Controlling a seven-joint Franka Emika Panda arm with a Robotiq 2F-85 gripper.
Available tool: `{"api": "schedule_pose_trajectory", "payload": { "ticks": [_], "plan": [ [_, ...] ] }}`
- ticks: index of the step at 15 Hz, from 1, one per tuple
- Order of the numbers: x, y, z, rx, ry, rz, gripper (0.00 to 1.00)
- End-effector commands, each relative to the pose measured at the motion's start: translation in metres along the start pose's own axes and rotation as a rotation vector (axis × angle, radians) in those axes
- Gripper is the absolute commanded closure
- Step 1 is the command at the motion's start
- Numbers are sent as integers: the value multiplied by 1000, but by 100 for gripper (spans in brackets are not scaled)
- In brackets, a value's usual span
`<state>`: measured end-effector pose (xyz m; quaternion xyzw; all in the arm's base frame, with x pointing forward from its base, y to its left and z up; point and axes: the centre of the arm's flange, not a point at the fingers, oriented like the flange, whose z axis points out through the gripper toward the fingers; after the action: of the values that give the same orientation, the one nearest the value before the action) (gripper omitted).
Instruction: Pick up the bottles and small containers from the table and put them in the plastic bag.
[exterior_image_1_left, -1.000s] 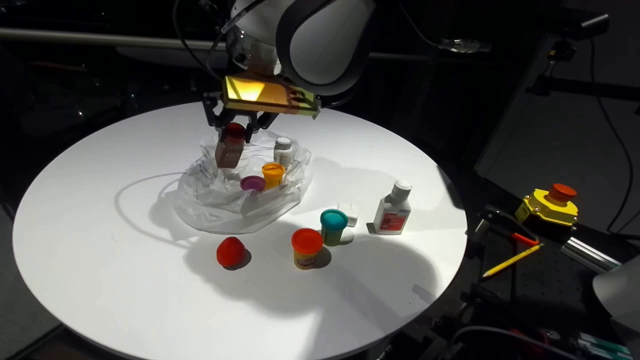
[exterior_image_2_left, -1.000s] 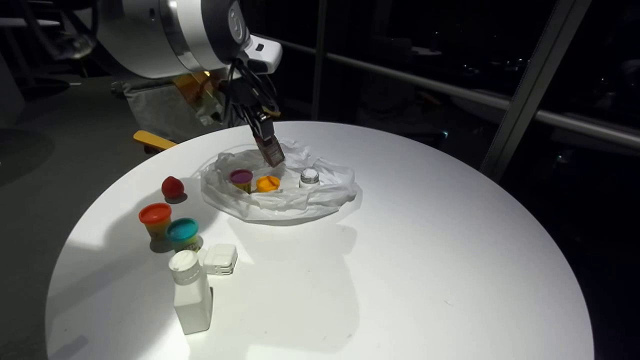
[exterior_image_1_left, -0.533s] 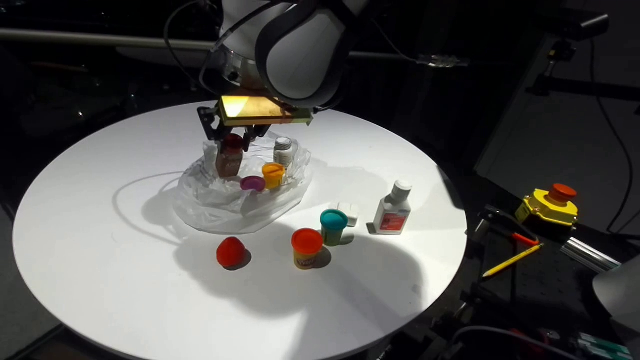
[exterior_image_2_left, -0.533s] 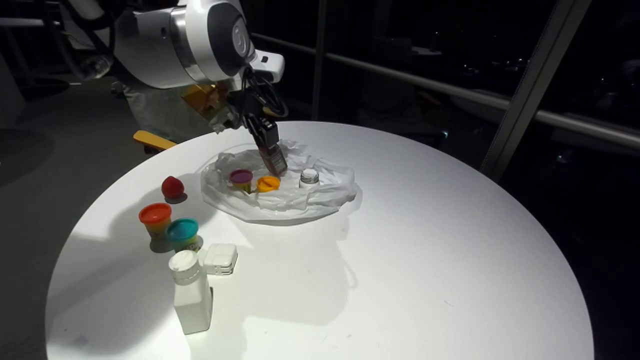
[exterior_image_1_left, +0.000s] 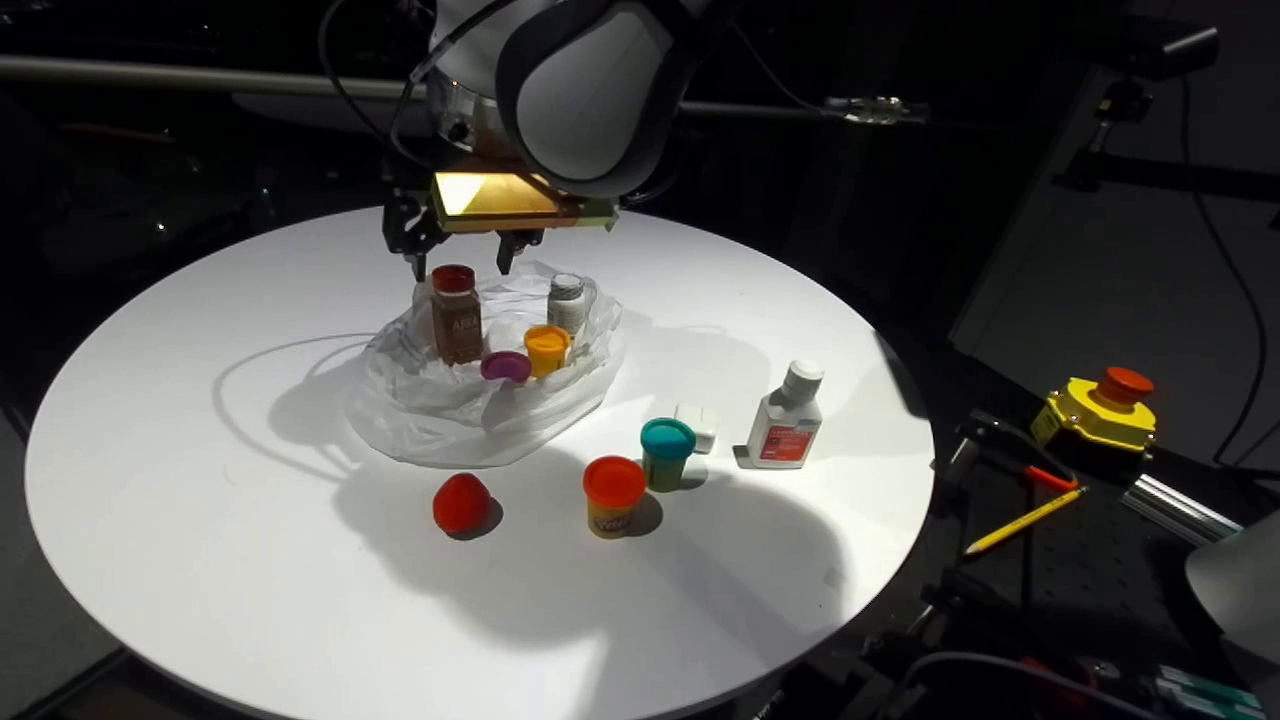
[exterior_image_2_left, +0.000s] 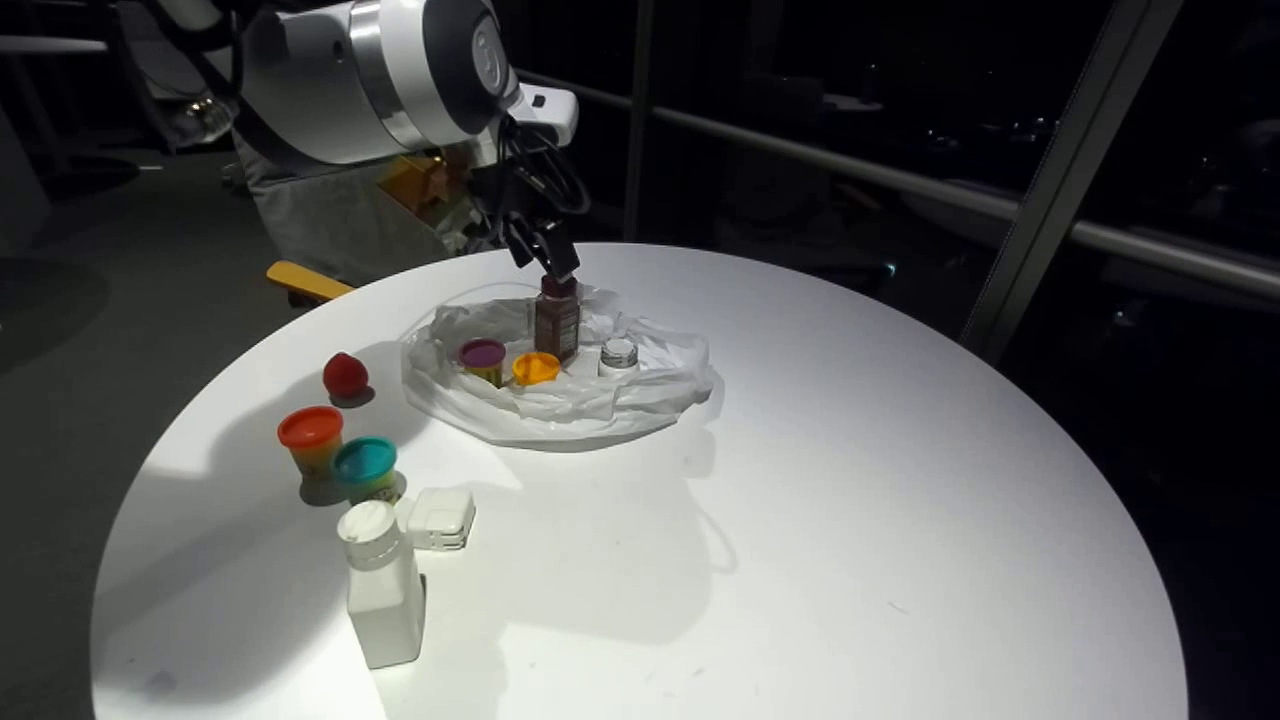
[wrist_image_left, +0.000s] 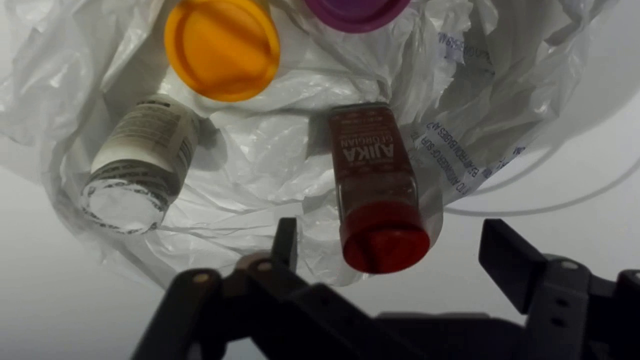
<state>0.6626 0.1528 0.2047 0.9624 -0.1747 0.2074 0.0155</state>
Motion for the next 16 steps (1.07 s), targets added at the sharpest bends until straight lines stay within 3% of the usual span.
{"api": "schedule_pose_trajectory", "payload": {
  "ticks": [1, 3, 9, 16],
  "plan": [
    [10, 0, -13, 13, 37, 23, 0],
    [8, 5, -23, 12, 42, 38, 0],
    [-28, 25, -90, -102, 11, 132, 0],
    [-90, 70, -144, -318, -244, 115, 0]
  ]
}}
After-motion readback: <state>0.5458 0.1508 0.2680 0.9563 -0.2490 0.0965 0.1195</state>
